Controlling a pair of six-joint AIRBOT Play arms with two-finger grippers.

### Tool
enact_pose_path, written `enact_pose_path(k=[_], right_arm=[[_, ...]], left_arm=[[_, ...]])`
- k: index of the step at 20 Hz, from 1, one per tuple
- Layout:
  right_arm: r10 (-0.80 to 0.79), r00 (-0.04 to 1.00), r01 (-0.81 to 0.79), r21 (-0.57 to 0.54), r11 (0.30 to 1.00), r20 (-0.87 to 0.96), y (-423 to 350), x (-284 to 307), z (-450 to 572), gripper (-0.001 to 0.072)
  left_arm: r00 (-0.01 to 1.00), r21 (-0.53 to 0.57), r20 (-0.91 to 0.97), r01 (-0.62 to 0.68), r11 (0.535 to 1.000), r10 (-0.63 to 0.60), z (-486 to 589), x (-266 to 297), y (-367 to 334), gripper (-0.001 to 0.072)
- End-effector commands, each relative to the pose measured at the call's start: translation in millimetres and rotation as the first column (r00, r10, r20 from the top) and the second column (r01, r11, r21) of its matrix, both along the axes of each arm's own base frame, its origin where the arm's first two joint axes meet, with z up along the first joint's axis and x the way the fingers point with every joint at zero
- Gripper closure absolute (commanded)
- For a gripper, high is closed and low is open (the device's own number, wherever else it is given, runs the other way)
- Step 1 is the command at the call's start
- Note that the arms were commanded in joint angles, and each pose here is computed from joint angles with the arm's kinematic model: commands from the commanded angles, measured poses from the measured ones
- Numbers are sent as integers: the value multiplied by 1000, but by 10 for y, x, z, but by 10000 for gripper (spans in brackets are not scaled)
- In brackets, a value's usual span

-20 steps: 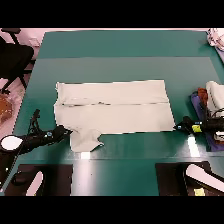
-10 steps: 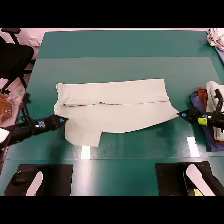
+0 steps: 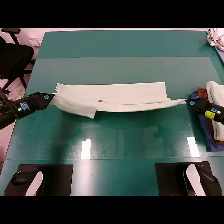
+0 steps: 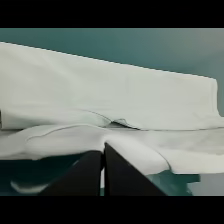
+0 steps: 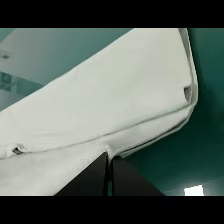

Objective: Fold the shirts.

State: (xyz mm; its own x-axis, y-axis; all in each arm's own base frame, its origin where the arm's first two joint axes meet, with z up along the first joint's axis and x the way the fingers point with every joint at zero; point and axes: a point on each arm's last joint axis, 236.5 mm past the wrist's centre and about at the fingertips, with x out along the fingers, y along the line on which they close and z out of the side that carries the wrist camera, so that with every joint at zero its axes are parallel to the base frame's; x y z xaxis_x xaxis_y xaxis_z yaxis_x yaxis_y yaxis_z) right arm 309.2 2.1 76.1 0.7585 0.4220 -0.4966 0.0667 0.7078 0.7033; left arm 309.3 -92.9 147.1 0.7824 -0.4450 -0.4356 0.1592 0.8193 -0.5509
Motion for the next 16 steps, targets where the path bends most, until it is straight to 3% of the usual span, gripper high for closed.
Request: enact_pose_path(k=[1,8,16], right_arm=[[-18,998,14,76,997,59,-113,303,59,702],[141,990,-137,112,984,-27,-82,982,-250,700],[216,970,-196,162,967,-115,70,1446,-793,700]], left_arm=[[999,50,-34,-20,999,22,-258,127,107,684],[983,58,-58,-171,984,174,-774,655,445,683],[983,86,-19,-178,980,181,-1251,1124,539,683]])
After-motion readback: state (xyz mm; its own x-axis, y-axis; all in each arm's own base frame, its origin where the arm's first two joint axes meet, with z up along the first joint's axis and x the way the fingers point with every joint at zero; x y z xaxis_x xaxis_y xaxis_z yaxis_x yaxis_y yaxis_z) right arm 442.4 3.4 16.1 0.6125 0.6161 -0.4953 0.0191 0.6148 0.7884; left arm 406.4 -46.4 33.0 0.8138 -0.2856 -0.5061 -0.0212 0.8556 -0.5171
